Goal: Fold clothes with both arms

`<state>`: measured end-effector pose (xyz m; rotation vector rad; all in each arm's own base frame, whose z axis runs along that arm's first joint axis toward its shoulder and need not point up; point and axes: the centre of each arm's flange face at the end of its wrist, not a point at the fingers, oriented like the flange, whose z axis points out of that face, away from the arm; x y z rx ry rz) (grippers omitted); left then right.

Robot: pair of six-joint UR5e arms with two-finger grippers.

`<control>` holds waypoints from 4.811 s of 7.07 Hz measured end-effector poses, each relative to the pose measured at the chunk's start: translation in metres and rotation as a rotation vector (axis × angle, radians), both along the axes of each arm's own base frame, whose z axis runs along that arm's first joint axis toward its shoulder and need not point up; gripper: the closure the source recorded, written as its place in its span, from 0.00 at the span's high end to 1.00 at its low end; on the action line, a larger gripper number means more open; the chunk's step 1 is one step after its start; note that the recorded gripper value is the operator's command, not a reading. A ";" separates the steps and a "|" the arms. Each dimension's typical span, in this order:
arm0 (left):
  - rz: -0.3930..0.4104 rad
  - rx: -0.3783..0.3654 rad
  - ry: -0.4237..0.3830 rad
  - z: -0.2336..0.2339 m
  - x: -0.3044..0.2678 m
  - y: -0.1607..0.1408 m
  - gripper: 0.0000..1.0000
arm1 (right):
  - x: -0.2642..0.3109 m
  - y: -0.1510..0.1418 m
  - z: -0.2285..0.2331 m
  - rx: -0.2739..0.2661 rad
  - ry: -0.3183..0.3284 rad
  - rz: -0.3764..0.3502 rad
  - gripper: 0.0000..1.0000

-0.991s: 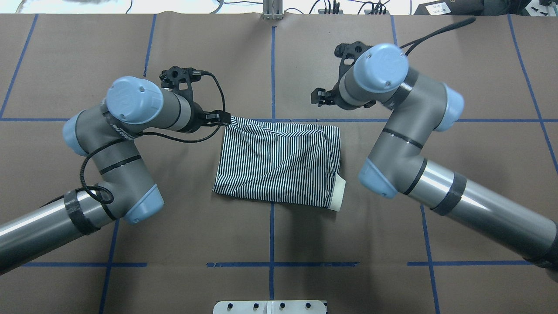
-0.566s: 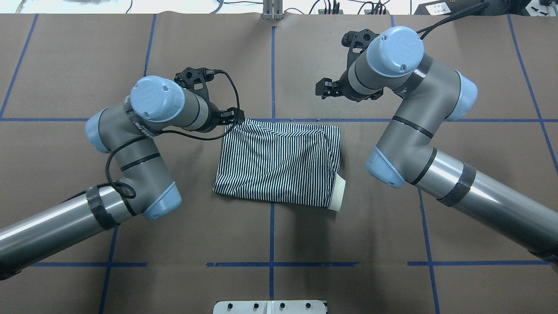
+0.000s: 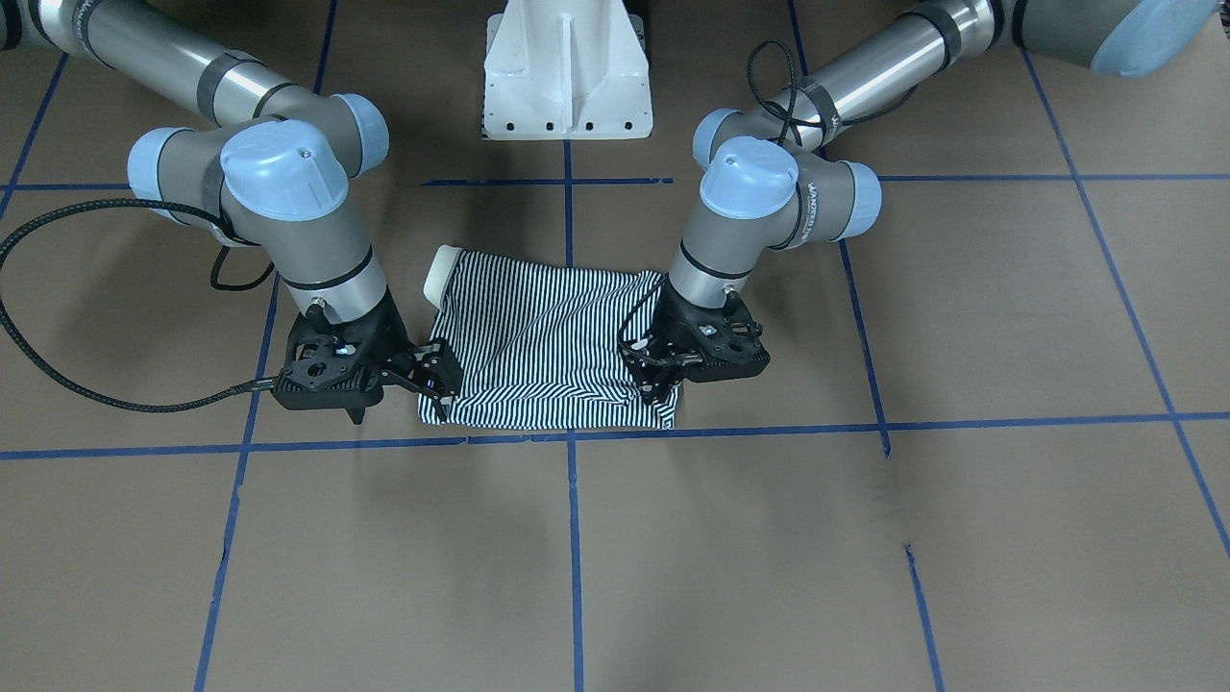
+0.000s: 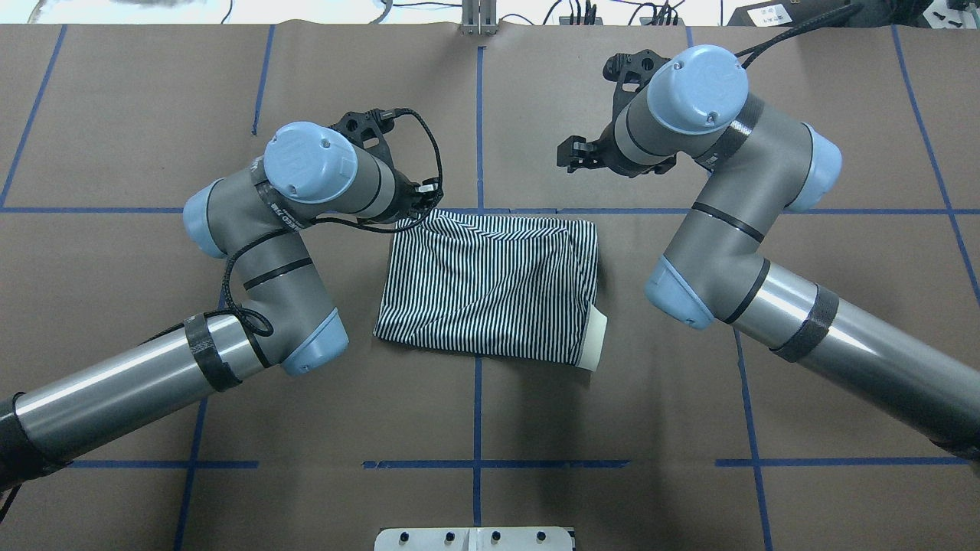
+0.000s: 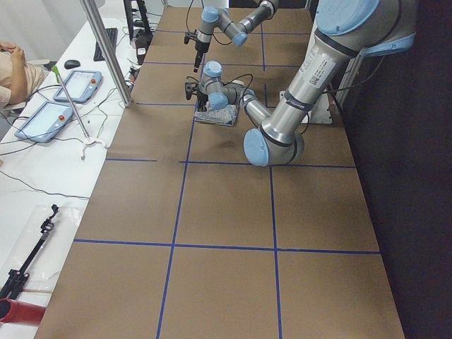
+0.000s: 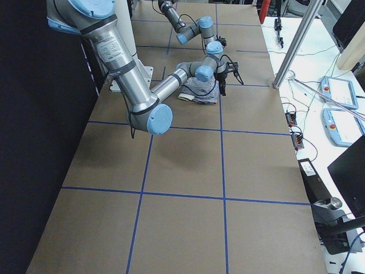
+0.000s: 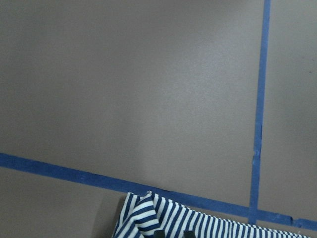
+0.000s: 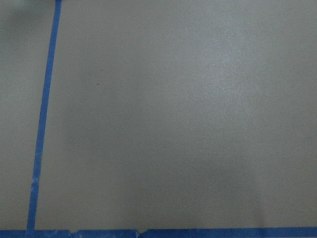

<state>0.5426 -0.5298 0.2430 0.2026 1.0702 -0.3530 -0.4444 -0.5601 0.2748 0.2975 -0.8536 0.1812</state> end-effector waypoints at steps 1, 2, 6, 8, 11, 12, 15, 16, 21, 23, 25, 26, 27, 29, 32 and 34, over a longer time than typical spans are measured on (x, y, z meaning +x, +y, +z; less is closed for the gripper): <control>0.000 0.005 0.006 -0.007 0.003 -0.002 0.33 | 0.000 0.000 0.001 0.000 0.001 0.000 1.00; 0.001 0.004 0.005 -0.012 0.008 -0.005 0.36 | -0.001 0.000 0.001 -0.001 0.003 0.000 1.00; 0.008 -0.005 -0.011 -0.010 0.022 -0.009 0.40 | -0.001 0.000 0.008 -0.007 0.010 0.000 1.00; 0.019 -0.004 -0.008 -0.008 0.028 -0.002 0.40 | 0.000 0.000 0.011 -0.009 0.013 0.001 1.00; 0.040 0.001 -0.001 -0.007 0.038 0.011 0.00 | 0.000 0.001 0.013 -0.009 0.015 0.001 1.00; 0.043 0.003 0.001 -0.008 0.041 0.014 0.00 | -0.001 0.001 0.013 -0.009 0.015 0.002 1.00; 0.030 0.056 -0.025 -0.006 0.028 -0.001 0.00 | -0.003 0.003 0.012 -0.007 0.015 0.000 1.00; 0.016 0.089 -0.045 -0.003 0.011 -0.019 0.00 | -0.004 0.004 0.012 -0.005 0.016 0.000 1.00; 0.014 0.137 -0.088 0.019 -0.003 -0.049 1.00 | -0.008 0.006 0.014 -0.001 0.019 -0.001 1.00; 0.048 0.174 -0.066 0.003 -0.015 -0.043 1.00 | -0.006 0.007 0.012 0.002 0.015 -0.002 1.00; 0.107 0.238 -0.095 0.010 -0.063 -0.031 1.00 | 0.016 0.007 0.012 0.000 0.015 -0.013 1.00; 0.140 0.294 -0.144 0.017 -0.105 -0.017 1.00 | 0.047 0.009 0.017 0.000 0.038 -0.044 1.00; 0.175 0.348 -0.194 0.031 -0.153 -0.001 1.00 | 0.093 0.014 0.023 0.009 0.078 -0.092 1.00; 0.263 0.454 -0.304 0.087 -0.272 0.020 1.00 | 0.208 0.019 0.064 0.037 0.151 -0.202 1.00; 0.373 0.576 -0.564 0.177 -0.477 0.014 1.00 | 0.383 0.023 0.150 0.067 0.196 -0.323 1.00; 0.422 0.561 -0.644 0.197 -0.544 0.014 1.00 | 0.435 0.029 0.168 0.040 0.203 -0.355 1.00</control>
